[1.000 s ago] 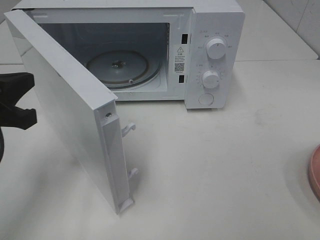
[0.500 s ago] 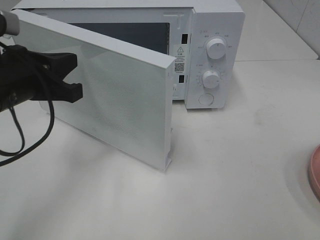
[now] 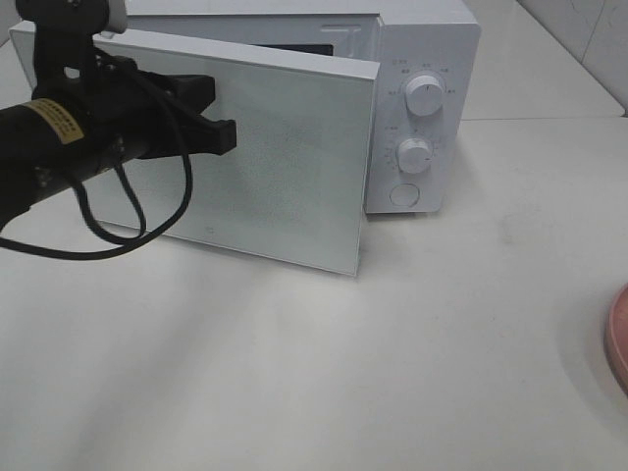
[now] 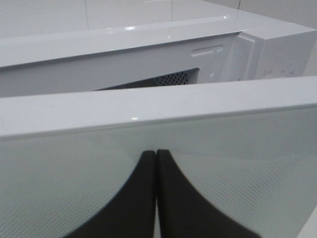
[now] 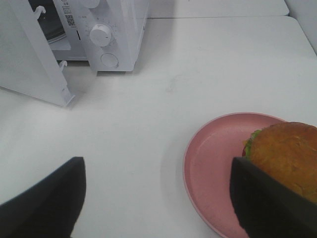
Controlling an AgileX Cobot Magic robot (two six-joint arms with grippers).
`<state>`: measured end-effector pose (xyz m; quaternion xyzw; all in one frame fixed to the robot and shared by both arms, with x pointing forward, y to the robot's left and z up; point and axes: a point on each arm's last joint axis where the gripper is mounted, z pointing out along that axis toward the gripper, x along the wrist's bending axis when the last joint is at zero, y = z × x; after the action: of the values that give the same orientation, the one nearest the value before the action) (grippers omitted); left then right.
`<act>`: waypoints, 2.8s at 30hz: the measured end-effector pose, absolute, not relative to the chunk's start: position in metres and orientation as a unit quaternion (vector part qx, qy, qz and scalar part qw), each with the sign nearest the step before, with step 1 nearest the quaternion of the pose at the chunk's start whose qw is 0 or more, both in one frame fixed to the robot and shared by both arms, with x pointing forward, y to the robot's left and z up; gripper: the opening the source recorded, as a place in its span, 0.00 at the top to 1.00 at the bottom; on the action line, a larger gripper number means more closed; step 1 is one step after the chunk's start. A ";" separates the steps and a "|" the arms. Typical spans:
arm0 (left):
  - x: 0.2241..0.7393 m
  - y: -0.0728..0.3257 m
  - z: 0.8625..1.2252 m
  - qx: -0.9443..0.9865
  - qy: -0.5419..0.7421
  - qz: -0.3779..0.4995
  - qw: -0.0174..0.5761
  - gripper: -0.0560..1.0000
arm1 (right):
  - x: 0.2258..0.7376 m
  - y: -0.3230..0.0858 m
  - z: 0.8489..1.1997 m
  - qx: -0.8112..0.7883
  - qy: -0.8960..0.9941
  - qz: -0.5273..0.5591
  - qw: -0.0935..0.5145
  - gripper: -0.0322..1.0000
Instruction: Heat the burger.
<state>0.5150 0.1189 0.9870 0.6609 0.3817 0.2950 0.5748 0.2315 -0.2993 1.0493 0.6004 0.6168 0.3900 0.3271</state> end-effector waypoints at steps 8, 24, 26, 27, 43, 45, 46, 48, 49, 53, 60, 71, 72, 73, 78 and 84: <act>0.534 0.093 0.982 0.653 0.389 0.295 0.579 0.95 | 0.232 -0.299 1.049 0.600 0.617 0.390 0.327 0.23; 0.568 0.056 0.981 0.645 0.401 0.288 0.582 0.95 | 0.232 -0.299 1.049 0.600 0.617 0.390 0.327 0.23; 0.570 0.055 0.981 0.645 0.401 0.290 0.582 0.95 | 0.232 -0.299 1.049 0.600 0.617 0.390 0.327 0.23; 0.573 0.053 0.980 0.648 0.399 0.293 0.578 0.95 | 0.232 -0.299 1.049 0.600 0.617 0.390 0.327 0.23; 0.570 0.049 0.994 0.684 0.438 0.251 0.527 0.95 | 0.232 -0.299 1.049 0.600 0.617 0.390 0.327 0.23; 0.563 0.050 1.000 0.702 0.442 0.227 0.511 0.91 | 0.232 -0.299 1.049 0.600 0.617 0.390 0.327 0.23; 0.559 0.051 1.004 0.709 0.442 0.218 0.505 0.88 | 0.232 -0.299 1.049 0.600 0.617 0.390 0.327 0.23; 0.550 0.052 1.012 0.727 0.442 0.195 0.489 0.74 | 0.232 -0.299 1.049 0.600 0.617 0.390 0.327 0.23; 0.542 0.055 1.016 0.748 0.444 0.168 0.464 0.54 | 0.232 -0.299 1.049 0.600 0.617 0.390 0.327 0.23; 0.528 0.059 1.023 0.775 0.444 0.131 0.430 0.19 | 0.232 -0.299 1.049 0.600 0.617 0.390 0.327 0.23; 0.493 0.077 1.041 0.844 0.418 0.065 0.331 0.01 | 0.232 -0.299 1.049 0.600 0.617 0.390 0.327 0.23; 0.469 0.128 1.064 0.856 0.470 0.022 0.215 0.01 | 0.232 -0.299 1.049 0.600 0.617 0.390 0.327 0.23; 0.469 0.128 1.064 0.856 0.470 0.022 0.215 0.01 | 0.232 -0.299 1.049 0.600 0.617 0.390 0.327 0.23; 0.471 0.137 1.067 0.849 0.484 0.027 0.209 0.01 | 0.232 -0.299 1.049 0.600 0.617 0.390 0.327 0.23; 0.470 0.200 1.093 0.801 0.565 0.054 0.191 0.01 | 0.232 -0.299 1.049 0.600 0.617 0.390 0.327 0.23; 0.452 0.259 1.121 0.739 0.637 0.101 0.196 0.01 | 0.232 -0.299 1.049 0.600 0.617 0.390 0.327 0.23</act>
<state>0.4523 0.2590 1.1211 0.7386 0.6372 0.1010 0.1956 0.2315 -0.2993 1.0493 0.6004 0.6168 0.3900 0.3271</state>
